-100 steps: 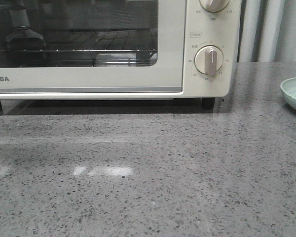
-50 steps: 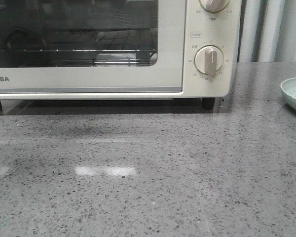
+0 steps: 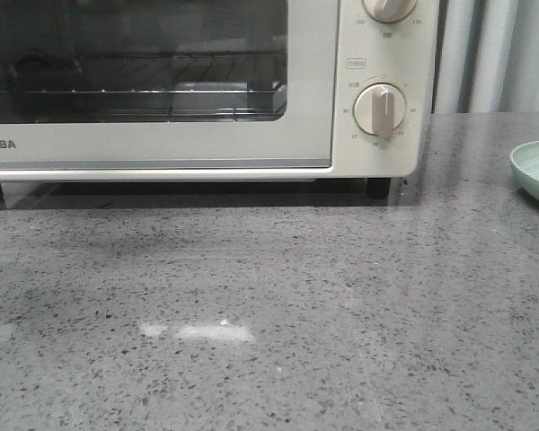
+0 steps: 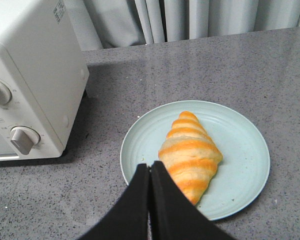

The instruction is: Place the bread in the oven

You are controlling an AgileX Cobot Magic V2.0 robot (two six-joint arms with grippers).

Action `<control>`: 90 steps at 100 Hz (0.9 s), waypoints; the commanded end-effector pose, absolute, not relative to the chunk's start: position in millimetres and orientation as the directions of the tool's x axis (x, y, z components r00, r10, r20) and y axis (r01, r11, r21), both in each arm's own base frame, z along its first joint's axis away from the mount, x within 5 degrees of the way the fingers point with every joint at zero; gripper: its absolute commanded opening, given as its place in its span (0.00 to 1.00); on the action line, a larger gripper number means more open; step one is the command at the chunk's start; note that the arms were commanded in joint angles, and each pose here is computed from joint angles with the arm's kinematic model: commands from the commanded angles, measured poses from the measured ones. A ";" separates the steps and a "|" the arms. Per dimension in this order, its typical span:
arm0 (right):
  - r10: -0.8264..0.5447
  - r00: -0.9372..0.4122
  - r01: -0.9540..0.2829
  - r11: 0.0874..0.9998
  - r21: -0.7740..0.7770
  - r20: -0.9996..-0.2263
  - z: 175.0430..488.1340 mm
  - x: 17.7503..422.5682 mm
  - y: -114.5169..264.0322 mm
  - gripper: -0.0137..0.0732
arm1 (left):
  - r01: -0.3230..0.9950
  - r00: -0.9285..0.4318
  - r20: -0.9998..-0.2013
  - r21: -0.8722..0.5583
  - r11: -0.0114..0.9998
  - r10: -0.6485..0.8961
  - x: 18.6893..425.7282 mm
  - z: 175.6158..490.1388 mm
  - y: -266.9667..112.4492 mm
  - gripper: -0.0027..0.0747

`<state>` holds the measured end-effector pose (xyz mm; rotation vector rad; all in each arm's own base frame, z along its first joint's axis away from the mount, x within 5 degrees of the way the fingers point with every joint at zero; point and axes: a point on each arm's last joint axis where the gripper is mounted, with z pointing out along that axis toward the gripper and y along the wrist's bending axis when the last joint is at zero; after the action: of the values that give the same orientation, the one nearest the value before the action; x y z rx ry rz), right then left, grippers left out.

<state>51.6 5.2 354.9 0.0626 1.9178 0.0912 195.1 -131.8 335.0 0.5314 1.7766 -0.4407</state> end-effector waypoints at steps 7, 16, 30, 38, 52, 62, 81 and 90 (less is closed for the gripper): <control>0.084 -0.260 -0.008 0.996 0.089 -0.962 370.1 54.6 4.9 0.08 | 0.550 -0.319 -0.941 -0.087 0.831 0.112 180.7 307.3 -123.4 0.01; 0.084 -0.260 -0.008 0.996 0.089 -0.962 370.1 54.6 4.9 0.08 | 0.531 -0.341 -0.937 -0.124 0.838 0.077 168.2 295.9 -114.5 0.01; 0.084 -0.260 -0.008 0.996 0.089 -0.962 370.1 54.6 4.9 0.08 | 0.520 -0.348 -0.937 -0.169 0.837 0.027 146.9 287.6 -100.5 0.01; 0.086 -0.260 -0.009 0.996 0.091 -0.962 370.1 54.6 5.0 0.08 | 0.526 -0.329 -0.944 -0.212 0.824 -0.033 133.3 292.9 -94.0 0.01; 0.096 -0.255 -0.015 0.995 0.103 -0.962 370.6 54.7 5.8 0.08 | 0.592 -0.254 -0.962 -0.240 0.770 -0.104 106.2 311.9 -85.3 0.01; 0.109 -0.270 -0.024 0.992 0.120 -0.957 369.4 54.3 7.1 0.08 | 0.649 -0.212 -0.965 -0.259 0.715 -0.157 87.2 326.5 -79.3 0.01; 0.123 -0.325 -0.037 0.989 0.142 -0.938 364.8 52.7 9.4 0.08 | 0.733 -0.124 -0.969 -0.234 0.638 -0.212 60.3 349.2 -66.9 0.01; 0.107 -0.339 -0.042 0.991 0.129 -0.935 363.5 52.2 9.7 0.08 | 0.742 -0.052 -0.977 -0.175 0.647 -0.205 54.9 356.5 -61.3 0.01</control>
<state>49.3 9.4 351.0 0.0674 1.9714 0.1569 59.4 -67.8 334.9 0.5077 1.5415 -0.8317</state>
